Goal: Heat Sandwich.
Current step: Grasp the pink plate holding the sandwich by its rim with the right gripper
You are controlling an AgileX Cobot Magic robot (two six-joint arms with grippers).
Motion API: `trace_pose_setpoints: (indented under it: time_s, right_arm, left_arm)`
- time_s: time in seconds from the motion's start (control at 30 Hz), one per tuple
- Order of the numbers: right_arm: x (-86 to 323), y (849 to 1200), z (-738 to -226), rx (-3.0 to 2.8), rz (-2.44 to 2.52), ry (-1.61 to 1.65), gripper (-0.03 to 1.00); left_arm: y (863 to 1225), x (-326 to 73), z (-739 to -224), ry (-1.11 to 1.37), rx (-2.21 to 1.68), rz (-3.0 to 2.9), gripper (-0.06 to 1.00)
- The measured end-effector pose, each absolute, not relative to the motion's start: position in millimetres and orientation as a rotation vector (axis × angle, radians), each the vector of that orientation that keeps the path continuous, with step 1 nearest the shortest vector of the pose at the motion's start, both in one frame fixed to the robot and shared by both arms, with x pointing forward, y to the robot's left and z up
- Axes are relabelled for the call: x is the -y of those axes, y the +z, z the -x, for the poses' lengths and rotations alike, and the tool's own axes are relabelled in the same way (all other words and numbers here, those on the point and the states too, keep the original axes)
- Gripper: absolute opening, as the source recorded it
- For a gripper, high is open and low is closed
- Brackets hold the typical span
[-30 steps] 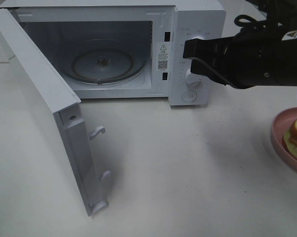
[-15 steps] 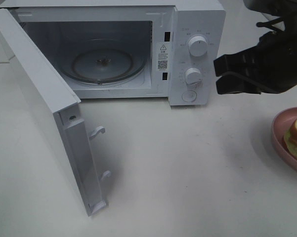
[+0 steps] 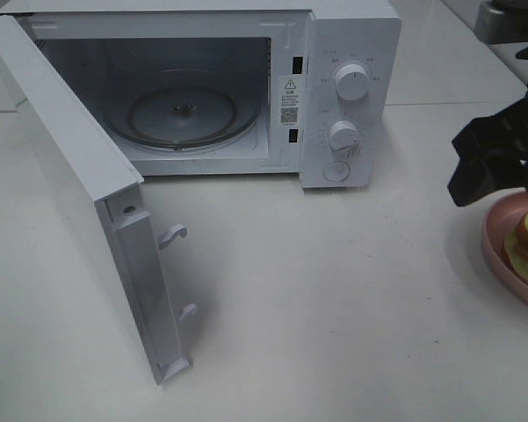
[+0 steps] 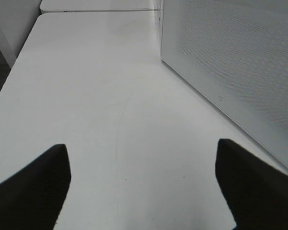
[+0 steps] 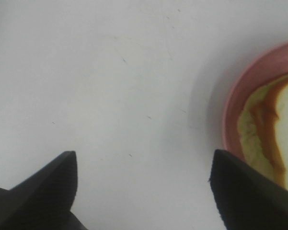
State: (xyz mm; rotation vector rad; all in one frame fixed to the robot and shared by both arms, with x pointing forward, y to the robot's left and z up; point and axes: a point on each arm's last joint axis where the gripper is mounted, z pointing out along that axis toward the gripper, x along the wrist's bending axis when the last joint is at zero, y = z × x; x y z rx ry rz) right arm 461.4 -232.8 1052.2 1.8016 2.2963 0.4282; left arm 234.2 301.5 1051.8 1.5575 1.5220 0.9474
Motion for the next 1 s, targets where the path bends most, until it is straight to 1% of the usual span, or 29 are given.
trace_pose_setpoints:
  time_s: [0.07,0.23,0.43,0.6,0.87,1.0]
  right_arm:
    - [238.3,1052.1,-460.6,-2.303,-1.814,0.297,0.78]
    - [237.7,1049.3,-472.8,-2.289,-1.891,0.176,0.78]
    - [237.1,1041.2,-494.4,-2.253,-2.0,0.126,0.77]
    - [255.6,1021.5,-511.0,-2.201,-2.135,0.035,0.76]
    - [258.1,1007.2,-523.6,-2.183,-2.137,0.048,0.76]
    - [258.5,989.5,-534.0,-2.188,-2.152,0.023,0.76]
  left_arm:
    - [1051.8,-301.5,-234.2,0.947,-1.522,-1.557,0.76]
    - [1051.8,-301.5,-234.2,0.947,-1.522,-1.557,0.76]
    - [1051.8,-301.5,-234.2,0.947,-1.522,-1.557,0.76]
    - [1051.8,-301.5,-234.2,0.947,-1.522,-1.557,0.76]
    - [1051.8,-301.5,-234.2,0.947,-1.522,-1.557,0.76]
    - [1051.8,-301.5,-234.2,0.947,-1.522,-1.557,0.76]
